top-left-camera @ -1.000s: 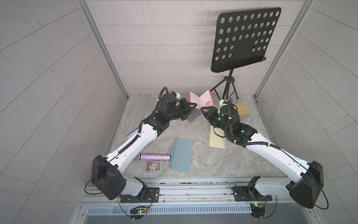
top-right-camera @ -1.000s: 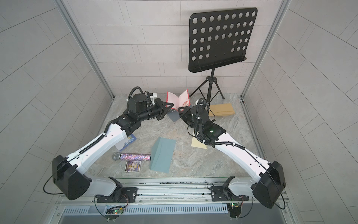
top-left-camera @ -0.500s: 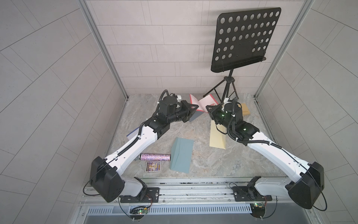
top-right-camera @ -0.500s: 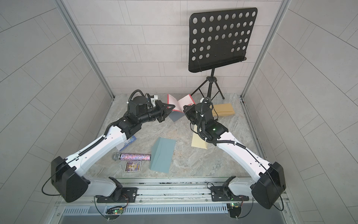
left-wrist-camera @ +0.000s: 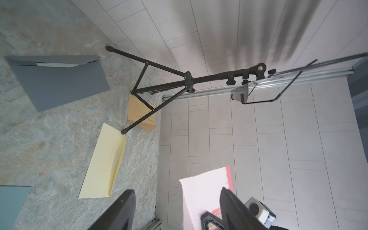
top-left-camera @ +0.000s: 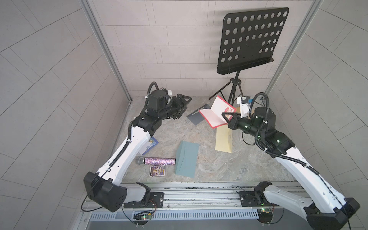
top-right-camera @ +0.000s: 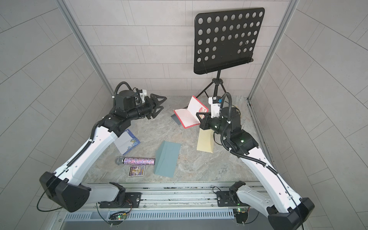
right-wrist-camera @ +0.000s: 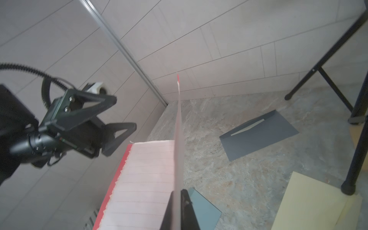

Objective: Take the letter paper out of the envelope
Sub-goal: Unfold the letter paper.

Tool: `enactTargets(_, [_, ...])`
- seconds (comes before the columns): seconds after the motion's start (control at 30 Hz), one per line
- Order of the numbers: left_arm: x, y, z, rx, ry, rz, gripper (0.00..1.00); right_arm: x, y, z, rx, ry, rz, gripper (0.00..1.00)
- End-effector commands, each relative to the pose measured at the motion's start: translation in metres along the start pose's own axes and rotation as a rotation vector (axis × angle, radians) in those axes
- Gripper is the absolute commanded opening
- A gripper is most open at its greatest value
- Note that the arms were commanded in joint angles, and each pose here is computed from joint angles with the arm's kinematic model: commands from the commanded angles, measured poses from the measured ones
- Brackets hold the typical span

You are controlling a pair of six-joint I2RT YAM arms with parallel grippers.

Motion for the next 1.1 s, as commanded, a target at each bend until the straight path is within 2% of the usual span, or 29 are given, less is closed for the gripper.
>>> enactTargets(0.0, [0.002, 0.015, 0.014, 0.12, 0.053, 0.05, 0.73, 0.008, -0.009, 0.022, 0.11, -0.22, -0.073, 0.0])
enactTargets(0.13, [-0.008, 0.028, 0.037, 0.242, 0.071, 0.158, 0.71, 0.013, -0.012, 0.024, 0.13, -0.263, -0.101, 0.0])
enactTargets(0.3, [0.0, 0.032, 0.07, 0.382, 0.183, 0.124, 0.69, 0.021, -0.004, 0.016, 0.119, -0.212, -0.16, 0.0])
enactTargets(0.43, [0.015, 0.02, 0.073, 0.371, 0.258, 0.04, 0.71, 0.02, -0.004, 0.009, 0.105, -0.18, -0.163, 0.0])
enactTargets(0.7, [0.027, 0.014, 0.078, 0.379, 0.307, 0.021, 0.73, 0.036, 0.004, 0.002, 0.118, -0.095, -0.292, 0.0])
enactTargets(0.87, [0.022, 0.015, 0.081, 0.395, 0.308, 0.077, 0.72, 0.04, 0.008, 0.0, 0.123, -0.059, -0.33, 0.0])
enactTargets(1.07, [0.016, 0.014, 0.087, 0.417, 0.301, 0.128, 0.65, 0.041, 0.013, -0.003, 0.112, -0.02, -0.353, 0.0])
Point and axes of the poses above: each gripper's point midway between its finger pads, its own y axis out along the fingers, its own x axis along the line the jaws close on, z = x × y, the point moved 3 cm from there along -y, back along the fingers, and after that the axes turned 5 degrees about -y, right-handed, at the moved point
